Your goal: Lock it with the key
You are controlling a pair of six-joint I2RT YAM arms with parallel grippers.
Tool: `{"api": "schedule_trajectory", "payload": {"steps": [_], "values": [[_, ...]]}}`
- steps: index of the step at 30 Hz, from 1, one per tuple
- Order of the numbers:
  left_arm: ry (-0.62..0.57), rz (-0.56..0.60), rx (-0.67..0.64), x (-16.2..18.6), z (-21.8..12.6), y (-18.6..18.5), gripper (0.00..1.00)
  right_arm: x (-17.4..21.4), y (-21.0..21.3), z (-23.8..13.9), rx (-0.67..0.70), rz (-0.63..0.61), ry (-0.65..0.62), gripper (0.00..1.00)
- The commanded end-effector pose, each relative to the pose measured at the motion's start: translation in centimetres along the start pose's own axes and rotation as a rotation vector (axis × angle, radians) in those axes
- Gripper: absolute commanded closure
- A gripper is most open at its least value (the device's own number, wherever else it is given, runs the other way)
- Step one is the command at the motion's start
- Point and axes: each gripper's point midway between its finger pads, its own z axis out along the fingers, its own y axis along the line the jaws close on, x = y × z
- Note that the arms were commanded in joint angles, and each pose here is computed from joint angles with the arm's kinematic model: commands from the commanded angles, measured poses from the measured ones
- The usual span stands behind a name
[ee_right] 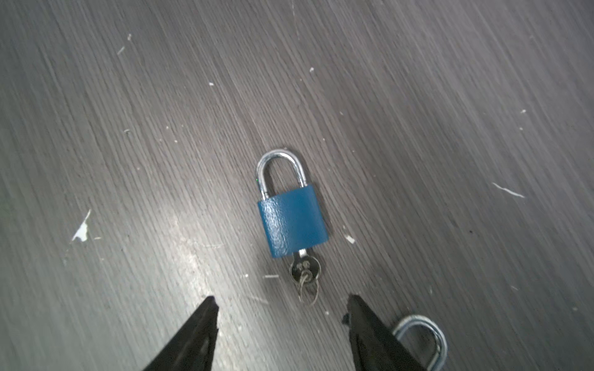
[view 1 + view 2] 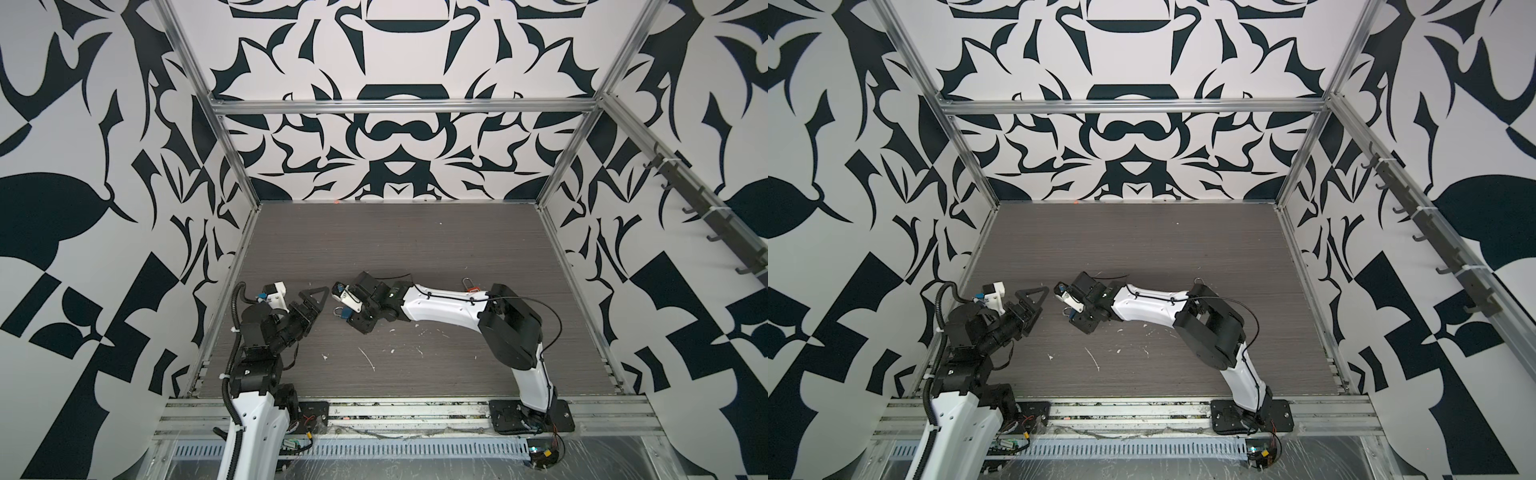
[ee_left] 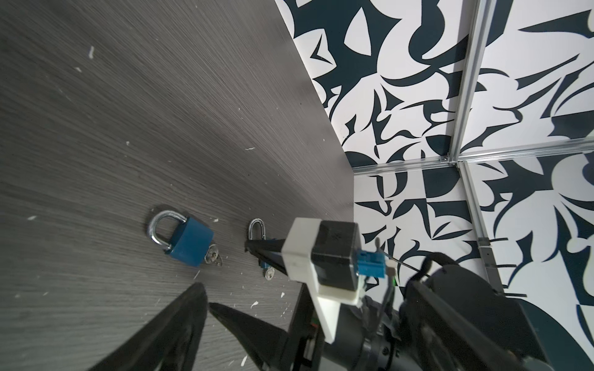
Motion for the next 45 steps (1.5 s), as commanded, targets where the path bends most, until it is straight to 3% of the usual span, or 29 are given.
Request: {"api": "schedule_trajectory", "payload": {"steps": [1,11,27,45], "values": [[0.009,-0.022,0.019,0.4,-0.5,-0.3,0.01,-3.3,-0.3,-0.3,0.010,-0.117,-0.101,0.30],[0.028,-0.059,0.029,0.8,-0.3,0.2,0.02,-4.8,-0.5,1.8,-0.036,-0.142,-0.134,0.29],[0.053,-0.073,0.038,1.2,-0.1,0.4,0.03,-1.8,-0.8,2.9,-0.133,-0.084,-0.049,0.33],[0.087,-0.113,0.047,2.0,0.3,1.2,0.04,-1.5,-0.1,4.2,-0.159,-0.084,-0.027,0.38]]}}
